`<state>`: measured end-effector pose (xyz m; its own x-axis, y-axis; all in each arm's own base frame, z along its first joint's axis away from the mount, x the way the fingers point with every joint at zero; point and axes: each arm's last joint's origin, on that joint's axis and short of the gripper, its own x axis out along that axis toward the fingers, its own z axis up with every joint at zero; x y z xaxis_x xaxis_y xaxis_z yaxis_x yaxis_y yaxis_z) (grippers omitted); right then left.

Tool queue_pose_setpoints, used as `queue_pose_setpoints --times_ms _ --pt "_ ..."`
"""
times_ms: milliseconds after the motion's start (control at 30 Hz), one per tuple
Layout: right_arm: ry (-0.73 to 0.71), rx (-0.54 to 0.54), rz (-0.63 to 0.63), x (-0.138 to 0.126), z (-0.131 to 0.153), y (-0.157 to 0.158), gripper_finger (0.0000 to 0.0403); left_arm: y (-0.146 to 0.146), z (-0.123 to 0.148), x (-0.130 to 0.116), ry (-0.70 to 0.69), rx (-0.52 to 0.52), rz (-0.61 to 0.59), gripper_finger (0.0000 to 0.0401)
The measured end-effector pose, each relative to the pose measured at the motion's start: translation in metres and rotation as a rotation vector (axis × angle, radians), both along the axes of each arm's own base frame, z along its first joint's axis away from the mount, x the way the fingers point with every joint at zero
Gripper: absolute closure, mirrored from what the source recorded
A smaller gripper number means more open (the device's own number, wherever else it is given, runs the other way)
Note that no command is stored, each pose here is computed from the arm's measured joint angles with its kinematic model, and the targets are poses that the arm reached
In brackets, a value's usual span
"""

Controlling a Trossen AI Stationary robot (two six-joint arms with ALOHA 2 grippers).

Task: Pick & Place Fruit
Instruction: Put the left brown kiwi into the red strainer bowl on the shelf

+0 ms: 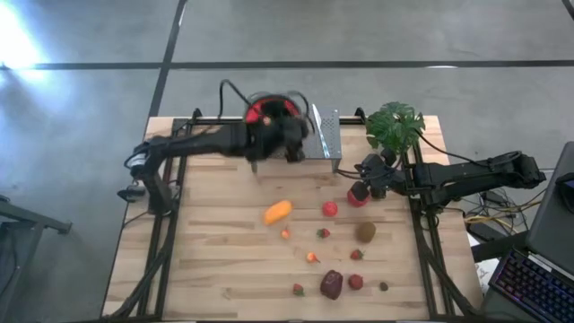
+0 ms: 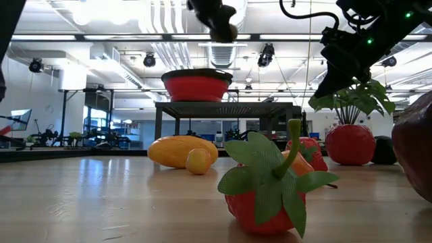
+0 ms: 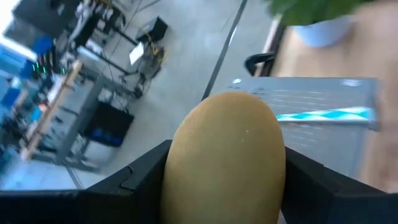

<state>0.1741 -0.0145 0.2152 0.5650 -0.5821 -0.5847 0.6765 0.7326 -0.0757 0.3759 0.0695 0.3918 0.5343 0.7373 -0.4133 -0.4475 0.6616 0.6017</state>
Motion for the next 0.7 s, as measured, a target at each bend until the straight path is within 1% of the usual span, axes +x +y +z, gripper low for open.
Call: queue_pose_setpoints --times_ms 167,333,400,500,600,700 --pt "0.002 -0.002 0.002 0.000 0.000 0.000 0.0394 0.049 -0.001 -0.010 -0.066 -0.095 0.062 0.0158" --pt "0.008 -0.007 0.007 0.000 0.000 0.000 0.0394 0.085 -0.004 -0.022 -0.144 -0.214 0.096 0.0158" --pt "0.009 -0.009 0.009 0.000 0.000 0.000 0.0394 0.094 -0.007 -0.025 -0.163 -0.262 0.093 0.0158" --pt "0.011 -0.010 0.010 0.000 0.000 0.000 0.0394 0.106 -0.014 -0.030 -0.178 -0.305 0.109 0.0158" --pt "0.010 -0.010 0.010 0.000 0.000 0.000 0.0394 0.115 -0.024 -0.034 -0.174 -0.340 0.136 0.0158" --pt "0.010 -0.010 0.010 0.000 0.000 0.000 0.0394 0.121 -0.036 -0.037 -0.158 -0.386 0.134 0.0158"
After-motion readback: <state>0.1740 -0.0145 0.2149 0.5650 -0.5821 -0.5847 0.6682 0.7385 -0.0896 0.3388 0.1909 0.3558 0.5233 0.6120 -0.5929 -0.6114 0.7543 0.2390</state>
